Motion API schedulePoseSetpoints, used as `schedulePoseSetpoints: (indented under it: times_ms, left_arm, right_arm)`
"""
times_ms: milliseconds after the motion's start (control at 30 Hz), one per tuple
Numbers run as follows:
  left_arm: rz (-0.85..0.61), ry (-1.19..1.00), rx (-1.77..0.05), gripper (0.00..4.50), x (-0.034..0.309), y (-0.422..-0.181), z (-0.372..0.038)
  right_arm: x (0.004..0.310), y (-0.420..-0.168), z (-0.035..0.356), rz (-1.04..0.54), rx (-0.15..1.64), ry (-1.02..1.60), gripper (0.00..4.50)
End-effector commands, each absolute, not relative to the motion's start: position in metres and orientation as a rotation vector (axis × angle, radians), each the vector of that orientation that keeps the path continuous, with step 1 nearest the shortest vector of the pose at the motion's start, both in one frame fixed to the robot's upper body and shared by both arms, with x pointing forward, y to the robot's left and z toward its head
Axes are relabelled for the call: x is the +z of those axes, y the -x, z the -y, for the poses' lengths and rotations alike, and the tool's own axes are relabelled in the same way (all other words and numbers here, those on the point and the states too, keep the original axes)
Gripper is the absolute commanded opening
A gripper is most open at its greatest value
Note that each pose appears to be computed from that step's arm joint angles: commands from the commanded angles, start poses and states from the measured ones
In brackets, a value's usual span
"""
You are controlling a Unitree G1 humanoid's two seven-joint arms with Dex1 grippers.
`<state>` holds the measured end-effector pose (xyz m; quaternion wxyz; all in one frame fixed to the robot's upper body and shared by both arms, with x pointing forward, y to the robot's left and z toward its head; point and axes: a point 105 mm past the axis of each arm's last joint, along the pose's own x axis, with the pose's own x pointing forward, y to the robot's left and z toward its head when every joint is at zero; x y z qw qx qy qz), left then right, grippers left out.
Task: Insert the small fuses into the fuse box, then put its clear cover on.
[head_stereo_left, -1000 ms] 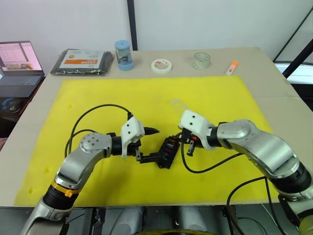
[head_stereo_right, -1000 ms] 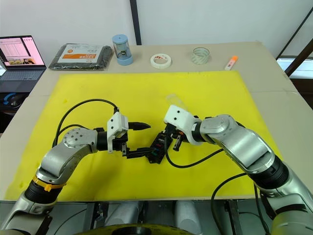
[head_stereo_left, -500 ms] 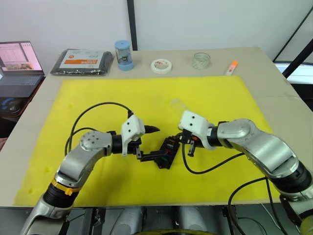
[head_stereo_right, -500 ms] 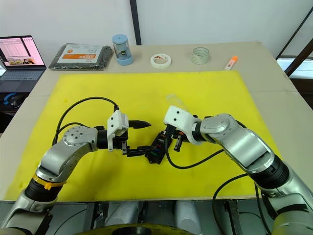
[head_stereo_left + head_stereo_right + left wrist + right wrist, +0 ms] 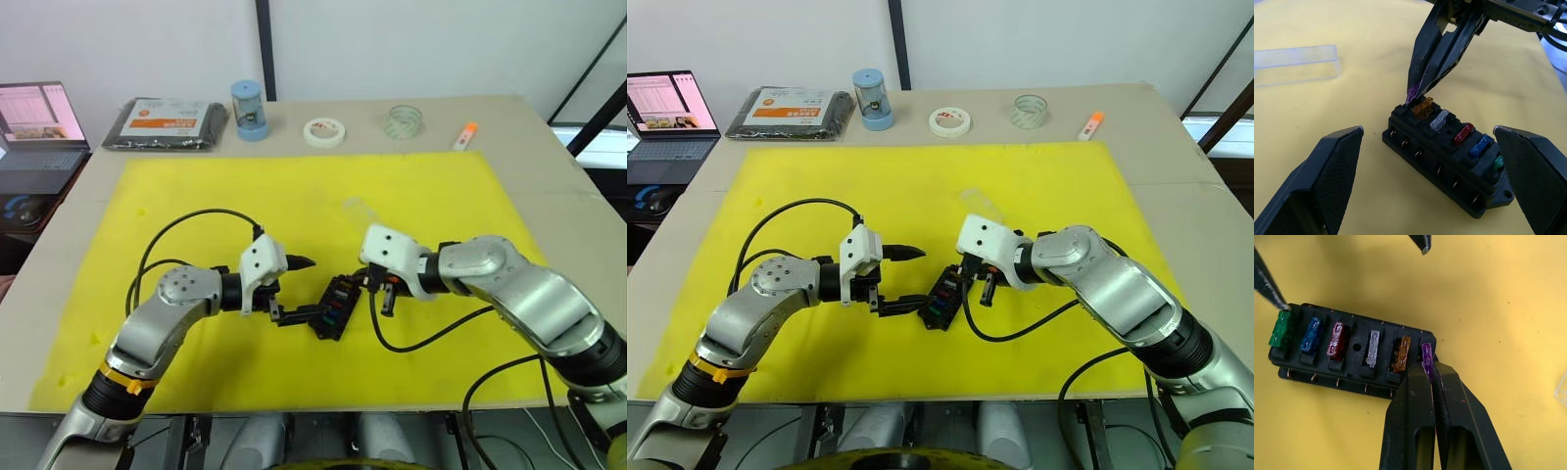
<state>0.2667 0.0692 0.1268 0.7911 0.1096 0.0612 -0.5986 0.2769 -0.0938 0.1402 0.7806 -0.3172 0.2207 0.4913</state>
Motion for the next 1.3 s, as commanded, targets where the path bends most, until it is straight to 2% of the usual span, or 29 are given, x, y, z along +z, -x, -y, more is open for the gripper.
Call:
schedulePoseSetpoints:
  times_ms: [33,467,667,967,1300]
  left_arm:
    - [-0.095,-0.269,-1.295,4.48,0.135,-0.264,-0.069]
    - [-0.089,-0.276,-1.295,4.48,0.136,-0.265,-0.068]
    - [-0.085,-0.277,-1.297,4.48,0.136,-0.265,-0.067]
    - [-0.085,-0.274,-1.304,4.48,0.134,-0.263,-0.066]
    - [-0.081,-0.273,-1.314,4.48,0.131,-0.261,-0.067]
  right_arm:
    - [0.142,-0.273,0.089,-0.470,1.092,0.696,0.00]
    - [0.146,-0.276,0.083,-0.512,1.047,0.571,0.00]
    - [0.142,-0.284,0.089,-0.511,0.998,0.634,0.00]
    - [0.136,-0.283,0.090,-0.519,0.997,0.646,0.00]
    - [0.160,-0.276,0.086,-0.451,1.050,0.597,0.00]
